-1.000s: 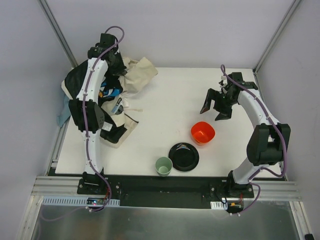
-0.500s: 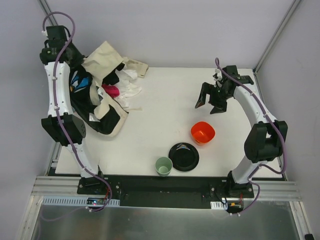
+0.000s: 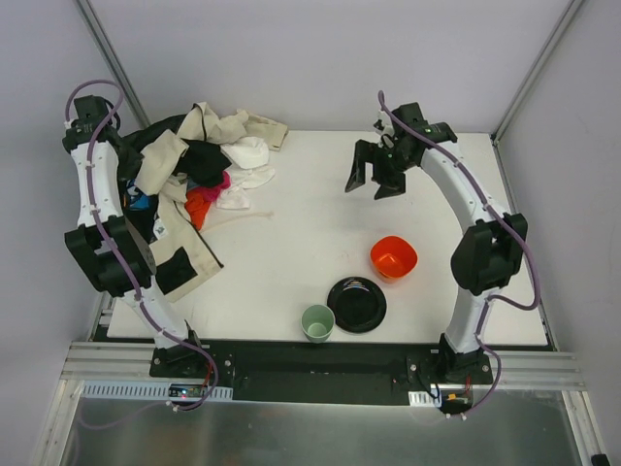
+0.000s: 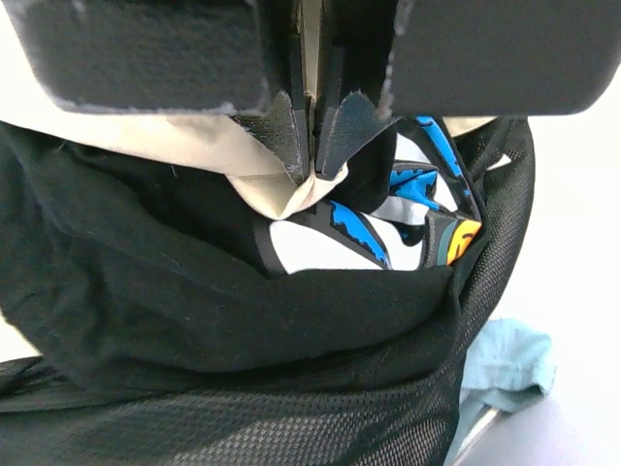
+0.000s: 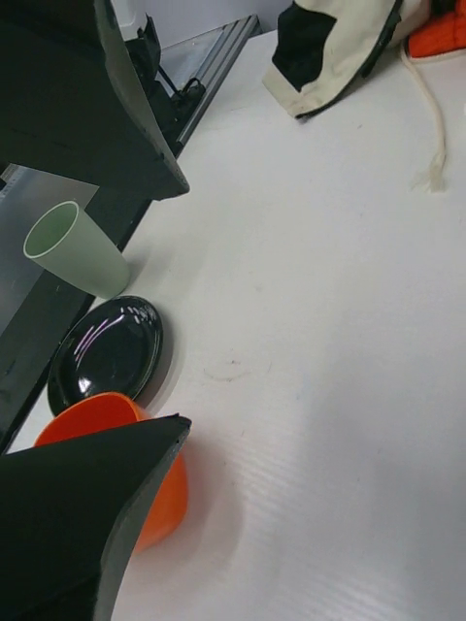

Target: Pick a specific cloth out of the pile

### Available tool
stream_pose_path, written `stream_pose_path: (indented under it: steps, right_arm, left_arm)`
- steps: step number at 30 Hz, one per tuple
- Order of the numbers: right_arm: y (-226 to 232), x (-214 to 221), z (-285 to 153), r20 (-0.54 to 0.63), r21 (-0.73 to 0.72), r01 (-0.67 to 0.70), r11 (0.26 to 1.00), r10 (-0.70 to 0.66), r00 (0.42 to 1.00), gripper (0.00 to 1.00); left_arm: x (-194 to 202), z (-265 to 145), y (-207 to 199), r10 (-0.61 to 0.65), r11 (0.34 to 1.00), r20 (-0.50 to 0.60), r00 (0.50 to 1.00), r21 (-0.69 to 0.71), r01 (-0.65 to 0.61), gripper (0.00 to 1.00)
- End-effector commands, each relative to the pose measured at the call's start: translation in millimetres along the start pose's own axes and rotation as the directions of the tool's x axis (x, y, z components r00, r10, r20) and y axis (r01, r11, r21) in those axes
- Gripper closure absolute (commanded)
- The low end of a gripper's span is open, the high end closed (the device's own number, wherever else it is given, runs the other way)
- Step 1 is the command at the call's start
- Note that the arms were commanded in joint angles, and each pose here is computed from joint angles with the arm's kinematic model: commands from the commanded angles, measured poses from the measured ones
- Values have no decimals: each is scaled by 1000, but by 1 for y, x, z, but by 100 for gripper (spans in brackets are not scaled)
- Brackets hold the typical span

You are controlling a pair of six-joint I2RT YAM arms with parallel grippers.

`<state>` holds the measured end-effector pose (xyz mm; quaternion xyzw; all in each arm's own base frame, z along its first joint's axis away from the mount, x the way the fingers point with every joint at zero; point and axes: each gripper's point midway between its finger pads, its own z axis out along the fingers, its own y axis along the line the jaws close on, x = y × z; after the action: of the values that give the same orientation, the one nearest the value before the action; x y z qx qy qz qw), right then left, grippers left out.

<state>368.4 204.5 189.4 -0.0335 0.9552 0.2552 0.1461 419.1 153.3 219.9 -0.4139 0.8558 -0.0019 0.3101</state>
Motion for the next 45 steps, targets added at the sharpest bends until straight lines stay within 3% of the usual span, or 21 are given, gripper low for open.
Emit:
stream_pose_path:
  steps: [1, 9, 11, 15, 17, 18, 23, 32, 45]
  right_arm:
    - [37, -2, -1, -23, -46, 20, 999, -21, 1000, 4]
    - [66, 11, 15, -54, -46, 62, 997, -65, 996, 4]
    - [68, 16, 18, -64, -44, 64, 997, -67, 996, 4]
    - [69, 20, 21, -72, -39, 63, 997, -66, 995, 4]
    - [67, 21, 21, -72, -32, 64, 997, -66, 995, 4]
    - [66, 22, 21, -72, -29, 64, 998, -66, 995, 4]
    - [62, 29, 23, -85, -22, 59, 998, -60, 995, 4]
    - [57, 37, 23, -95, -16, 64, 998, -65, 993, 4]
    - [50, 45, 19, -108, -2, 95, 995, -94, 990, 4]
  left_arm:
    - [11, 24, 26, 1, 997, -46, 999, -80, -5, 99]
    - [23, 61, 39, -13, 997, -149, 989, -78, 1, 94]
    - [26, 57, 26, 0, 1000, -178, 984, -1, 0, 79]
    - [33, 56, 19, 18, 999, -205, 978, 47, -9, 24]
    - [38, 56, 19, 19, 998, -222, 975, 54, -7, 7]
    - [42, 55, 19, 21, 998, -232, 972, 57, -8, 3]
    - [63, 41, 20, 18, 996, -271, 962, 86, 5, 1]
    - [149, 38, 34, 80, 997, -427, 901, 55, -62, 1]
    - [252, 63, 80, 143, 962, -659, 739, -85, -261, 1]
